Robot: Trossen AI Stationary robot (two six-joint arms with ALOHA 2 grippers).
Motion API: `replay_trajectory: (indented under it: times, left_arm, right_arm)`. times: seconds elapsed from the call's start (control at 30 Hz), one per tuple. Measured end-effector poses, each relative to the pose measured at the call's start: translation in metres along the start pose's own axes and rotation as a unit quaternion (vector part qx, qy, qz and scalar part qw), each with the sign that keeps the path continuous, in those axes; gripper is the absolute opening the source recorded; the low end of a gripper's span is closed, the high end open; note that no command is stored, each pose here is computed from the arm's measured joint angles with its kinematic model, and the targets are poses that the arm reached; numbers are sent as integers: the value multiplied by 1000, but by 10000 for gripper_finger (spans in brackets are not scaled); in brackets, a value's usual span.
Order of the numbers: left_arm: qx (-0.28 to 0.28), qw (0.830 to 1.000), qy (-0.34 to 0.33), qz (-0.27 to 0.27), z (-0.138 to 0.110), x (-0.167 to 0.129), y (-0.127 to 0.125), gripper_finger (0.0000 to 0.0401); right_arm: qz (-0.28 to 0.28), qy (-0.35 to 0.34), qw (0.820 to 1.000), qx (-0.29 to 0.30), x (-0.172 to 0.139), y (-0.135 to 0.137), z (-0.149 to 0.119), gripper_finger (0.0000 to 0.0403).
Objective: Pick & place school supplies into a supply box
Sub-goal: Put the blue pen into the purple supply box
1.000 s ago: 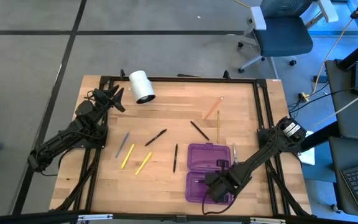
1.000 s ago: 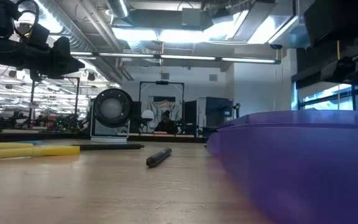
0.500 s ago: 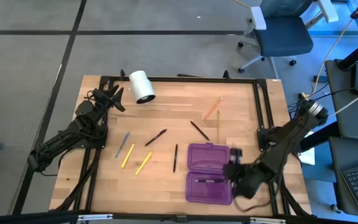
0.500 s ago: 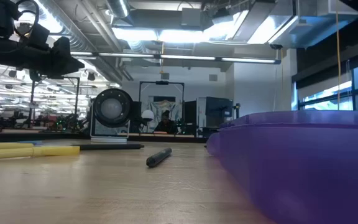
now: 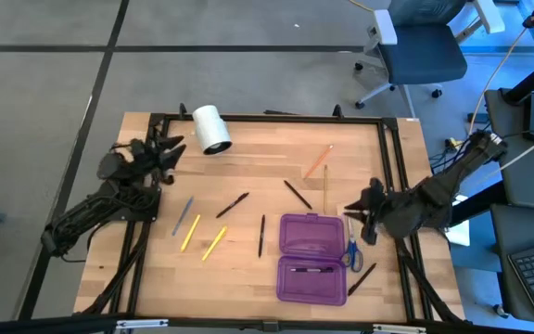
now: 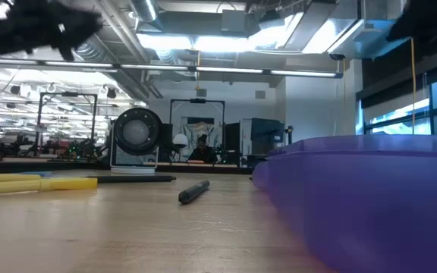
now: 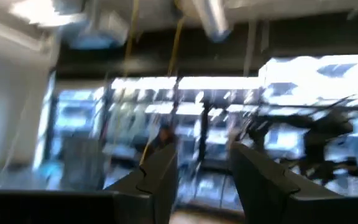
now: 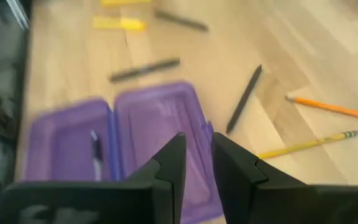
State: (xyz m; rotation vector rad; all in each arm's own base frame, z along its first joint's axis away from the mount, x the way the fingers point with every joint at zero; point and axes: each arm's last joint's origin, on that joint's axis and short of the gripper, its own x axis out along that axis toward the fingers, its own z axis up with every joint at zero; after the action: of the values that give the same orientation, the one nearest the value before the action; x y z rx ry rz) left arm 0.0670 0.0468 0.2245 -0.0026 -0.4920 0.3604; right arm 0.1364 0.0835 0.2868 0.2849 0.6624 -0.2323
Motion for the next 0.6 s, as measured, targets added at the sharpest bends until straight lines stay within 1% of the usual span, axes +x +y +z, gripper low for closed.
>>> replay_trajectory:
  times: [0.1,0.13,0.17,0.23,0.33,0.43,0.53,0.6]
  left_arm:
    - [9,999,-32,-1,21,3,-4,143]
    - [6,999,-34,-2,26,4,-5,143]
    - [0,1000,-29,-7,31,6,-6,143]
    - [-10,999,-9,-44,38,9,-10,143]
    - [-10,992,15,-127,46,16,-17,143]
    - [-35,984,52,-166,39,26,-21,143]
    - [-55,980,96,-167,24,37,-25,143]
    - [-57,979,119,-158,16,44,-29,143]
  right_arm:
    - [22,-32,998,52,-14,-12,8,81]
    - [29,-44,997,63,-18,-16,10,81]
    - [30,-56,996,61,-23,-20,12,81]
    - [14,-88,995,38,-29,-27,14,81]
    - [-26,-131,991,8,-35,-35,17,81]
    - [-61,-153,986,-18,-36,-38,19,81]
    - [-74,-156,985,-22,-34,-36,19,81]
    - [-65,-150,986,-8,-33,-35,19,81]
